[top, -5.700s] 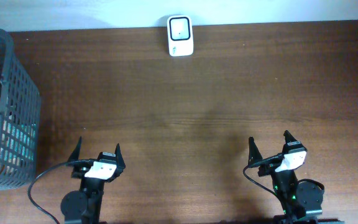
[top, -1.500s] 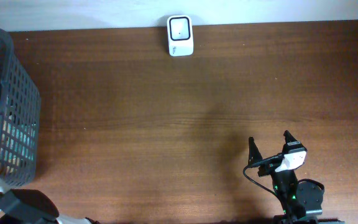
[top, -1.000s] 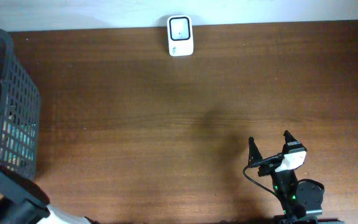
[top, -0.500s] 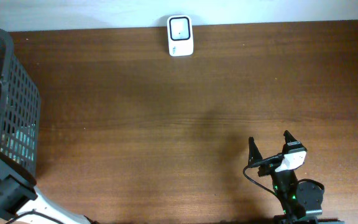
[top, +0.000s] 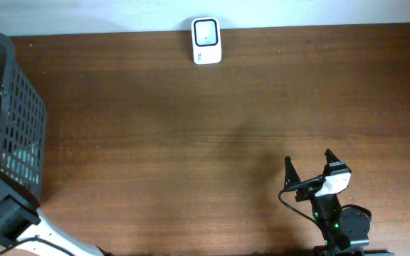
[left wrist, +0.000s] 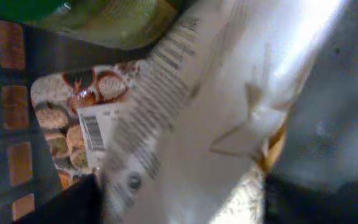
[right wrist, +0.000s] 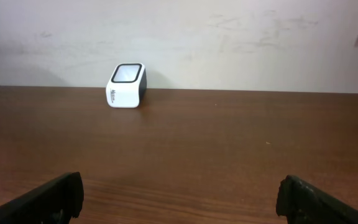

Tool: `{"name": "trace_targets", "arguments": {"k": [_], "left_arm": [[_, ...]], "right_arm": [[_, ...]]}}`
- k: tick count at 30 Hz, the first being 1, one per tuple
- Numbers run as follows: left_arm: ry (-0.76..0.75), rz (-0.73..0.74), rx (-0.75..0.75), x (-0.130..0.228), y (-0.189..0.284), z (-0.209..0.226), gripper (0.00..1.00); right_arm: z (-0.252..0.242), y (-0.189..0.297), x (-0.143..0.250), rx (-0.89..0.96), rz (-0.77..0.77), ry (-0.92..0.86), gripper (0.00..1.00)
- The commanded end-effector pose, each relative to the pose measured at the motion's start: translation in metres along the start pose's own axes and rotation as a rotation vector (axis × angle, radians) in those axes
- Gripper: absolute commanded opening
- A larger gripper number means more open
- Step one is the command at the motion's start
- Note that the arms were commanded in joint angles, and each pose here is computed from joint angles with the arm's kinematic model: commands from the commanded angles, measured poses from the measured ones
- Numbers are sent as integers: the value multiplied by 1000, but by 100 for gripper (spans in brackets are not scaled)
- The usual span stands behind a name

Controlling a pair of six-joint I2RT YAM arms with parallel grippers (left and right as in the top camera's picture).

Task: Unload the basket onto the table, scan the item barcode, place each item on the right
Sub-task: 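Grasp the white tube in the basket with the left gripper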

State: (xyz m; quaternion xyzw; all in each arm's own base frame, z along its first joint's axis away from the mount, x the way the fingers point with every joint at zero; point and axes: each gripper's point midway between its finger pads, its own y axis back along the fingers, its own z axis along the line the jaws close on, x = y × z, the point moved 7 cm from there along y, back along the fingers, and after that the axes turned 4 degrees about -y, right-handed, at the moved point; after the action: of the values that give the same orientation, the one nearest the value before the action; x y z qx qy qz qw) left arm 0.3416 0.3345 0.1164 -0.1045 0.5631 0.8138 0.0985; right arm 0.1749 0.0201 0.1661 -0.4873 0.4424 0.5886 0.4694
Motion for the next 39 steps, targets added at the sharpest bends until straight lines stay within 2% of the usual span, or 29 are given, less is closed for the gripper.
{"name": "trace_targets", "arguments": {"k": [1, 4, 15, 18, 22, 25, 29, 34, 39], "left_arm": [[-3, 11, 26, 5, -12, -3, 66], [-1, -1, 16, 1, -8, 0, 56], [79, -72, -40, -18, 23, 12, 52], [72, -86, -46, -22, 30, 11, 45], [111, -103, -52, -27, 37, 10, 31], [131, -103, -49, -27, 38, 9, 24], [130, -97, -45, -26, 39, 8, 2], [138, -135, -72, -32, 56, 13, 0], [200, -285, -133, -52, 107, 23, 0]], "right_arm": [[0, 0, 3, -1, 4, -3, 98], [0, 0, 3, -1, 4, -3, 98], [0, 0, 3, -1, 4, -3, 98], [0, 0, 3, -1, 4, -3, 98], [0, 0, 3, -1, 4, -3, 98], [0, 0, 3, -1, 4, -3, 98], [0, 0, 3, -1, 4, -3, 98], [0, 0, 3, -1, 4, -3, 98], [0, 0, 3, -1, 4, -3, 98]]}}
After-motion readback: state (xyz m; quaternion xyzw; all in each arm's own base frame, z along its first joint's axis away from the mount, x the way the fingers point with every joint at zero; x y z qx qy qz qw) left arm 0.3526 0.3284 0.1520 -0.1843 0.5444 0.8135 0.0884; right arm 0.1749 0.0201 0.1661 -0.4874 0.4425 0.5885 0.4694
